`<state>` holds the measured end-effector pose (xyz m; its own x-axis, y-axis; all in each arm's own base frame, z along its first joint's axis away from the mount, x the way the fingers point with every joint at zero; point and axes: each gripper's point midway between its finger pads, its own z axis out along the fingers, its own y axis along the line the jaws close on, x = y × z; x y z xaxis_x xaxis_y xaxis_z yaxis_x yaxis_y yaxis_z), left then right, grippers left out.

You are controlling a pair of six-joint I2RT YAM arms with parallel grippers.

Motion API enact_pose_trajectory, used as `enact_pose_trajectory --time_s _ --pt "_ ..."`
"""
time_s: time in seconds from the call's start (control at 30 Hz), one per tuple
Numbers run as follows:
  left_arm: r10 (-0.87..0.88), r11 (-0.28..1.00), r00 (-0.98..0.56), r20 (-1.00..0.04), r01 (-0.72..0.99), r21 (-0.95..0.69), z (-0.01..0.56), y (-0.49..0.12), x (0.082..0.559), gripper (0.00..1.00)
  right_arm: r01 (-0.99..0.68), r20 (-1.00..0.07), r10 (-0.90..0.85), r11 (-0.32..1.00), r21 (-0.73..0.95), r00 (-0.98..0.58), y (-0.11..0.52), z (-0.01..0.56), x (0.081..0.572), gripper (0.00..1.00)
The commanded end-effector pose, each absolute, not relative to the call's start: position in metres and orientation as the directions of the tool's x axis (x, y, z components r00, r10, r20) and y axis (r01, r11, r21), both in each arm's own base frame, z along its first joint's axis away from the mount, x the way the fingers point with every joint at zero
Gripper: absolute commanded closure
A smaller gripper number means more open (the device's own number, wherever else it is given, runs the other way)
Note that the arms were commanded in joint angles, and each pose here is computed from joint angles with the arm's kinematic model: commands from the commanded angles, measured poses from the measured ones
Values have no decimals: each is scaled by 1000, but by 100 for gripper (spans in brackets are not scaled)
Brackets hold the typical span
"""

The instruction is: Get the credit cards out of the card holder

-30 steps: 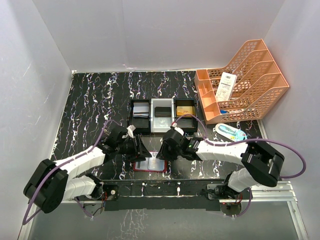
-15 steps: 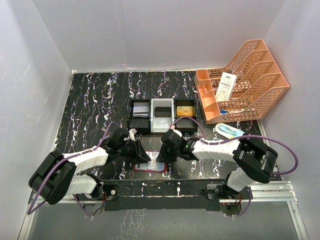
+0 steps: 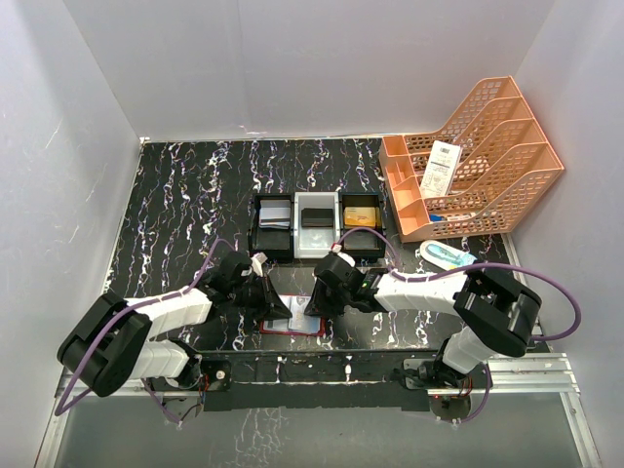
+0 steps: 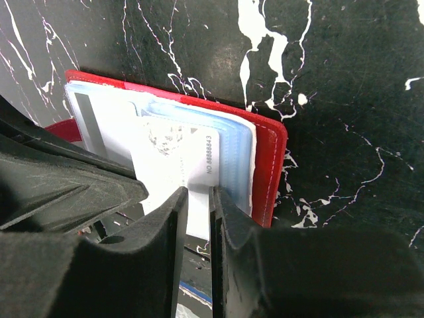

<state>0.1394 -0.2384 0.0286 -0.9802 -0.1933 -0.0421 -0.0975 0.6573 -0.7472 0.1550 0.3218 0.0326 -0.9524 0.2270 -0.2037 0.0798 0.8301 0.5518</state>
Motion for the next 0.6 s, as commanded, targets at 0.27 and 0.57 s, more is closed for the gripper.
enact_pose_trajectory --time_s 0.27,0.57 --pt "-169 683 -983 -71 -65 -728 32 -232 134 100 88 -214 229 849 521 -950 314 26 156 81" --pt "-165 717 -982 -95 -54 -695 33 -223 132 100 79 -217 223 848 524 -950 316 29 158 81"
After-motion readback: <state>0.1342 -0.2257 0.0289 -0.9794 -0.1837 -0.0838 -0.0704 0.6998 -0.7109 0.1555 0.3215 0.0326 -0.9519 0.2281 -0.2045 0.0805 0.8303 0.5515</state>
